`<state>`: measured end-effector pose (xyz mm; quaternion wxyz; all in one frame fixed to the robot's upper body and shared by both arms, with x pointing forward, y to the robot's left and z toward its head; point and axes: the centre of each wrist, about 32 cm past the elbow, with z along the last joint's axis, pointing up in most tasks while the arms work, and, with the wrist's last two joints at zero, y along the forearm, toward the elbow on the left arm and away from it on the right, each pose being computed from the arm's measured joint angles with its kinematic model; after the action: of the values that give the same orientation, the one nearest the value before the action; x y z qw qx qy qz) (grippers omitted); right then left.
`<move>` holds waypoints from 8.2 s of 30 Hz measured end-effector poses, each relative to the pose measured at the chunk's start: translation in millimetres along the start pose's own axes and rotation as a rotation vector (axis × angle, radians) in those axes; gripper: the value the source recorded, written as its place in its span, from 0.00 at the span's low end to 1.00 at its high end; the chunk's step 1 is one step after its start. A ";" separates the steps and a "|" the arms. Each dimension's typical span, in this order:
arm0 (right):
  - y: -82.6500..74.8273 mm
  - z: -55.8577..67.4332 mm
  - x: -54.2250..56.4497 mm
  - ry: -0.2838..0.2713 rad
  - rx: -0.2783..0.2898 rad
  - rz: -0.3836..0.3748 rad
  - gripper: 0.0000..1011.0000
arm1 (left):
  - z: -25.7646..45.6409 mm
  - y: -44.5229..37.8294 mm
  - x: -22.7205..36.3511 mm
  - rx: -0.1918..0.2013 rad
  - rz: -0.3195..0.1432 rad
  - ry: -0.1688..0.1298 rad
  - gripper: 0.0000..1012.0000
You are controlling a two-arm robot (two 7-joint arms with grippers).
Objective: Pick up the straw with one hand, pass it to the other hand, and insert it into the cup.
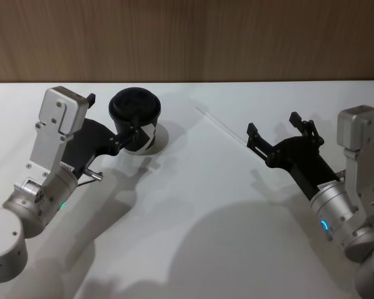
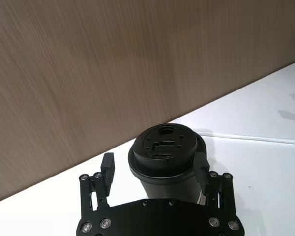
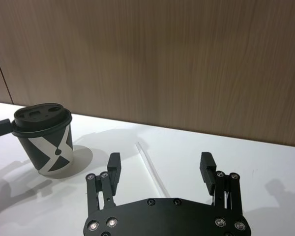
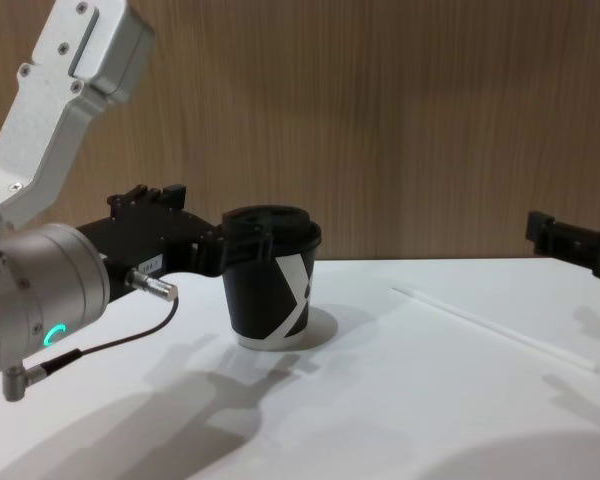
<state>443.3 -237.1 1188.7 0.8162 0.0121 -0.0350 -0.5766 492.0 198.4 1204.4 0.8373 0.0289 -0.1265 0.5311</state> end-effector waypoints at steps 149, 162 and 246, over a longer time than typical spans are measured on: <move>64.1 -14.3 86.0 -0.113 -0.351 0.267 0.80 | 0.0 0.0 0.0 0.000 0.000 0.000 0.99; 63.6 -16.2 84.5 -0.117 -0.356 0.276 0.35 | 0.0 0.0 0.0 0.000 0.000 0.000 0.99; 62.4 19.9 9.2 0.114 0.241 0.540 0.01 | 0.0 0.0 0.0 0.000 0.000 0.000 0.99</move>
<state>503.6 -224.5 1212.7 0.9333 0.1315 -0.0594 -0.3289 492.0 198.4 1204.4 0.8373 0.0289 -0.1265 0.5311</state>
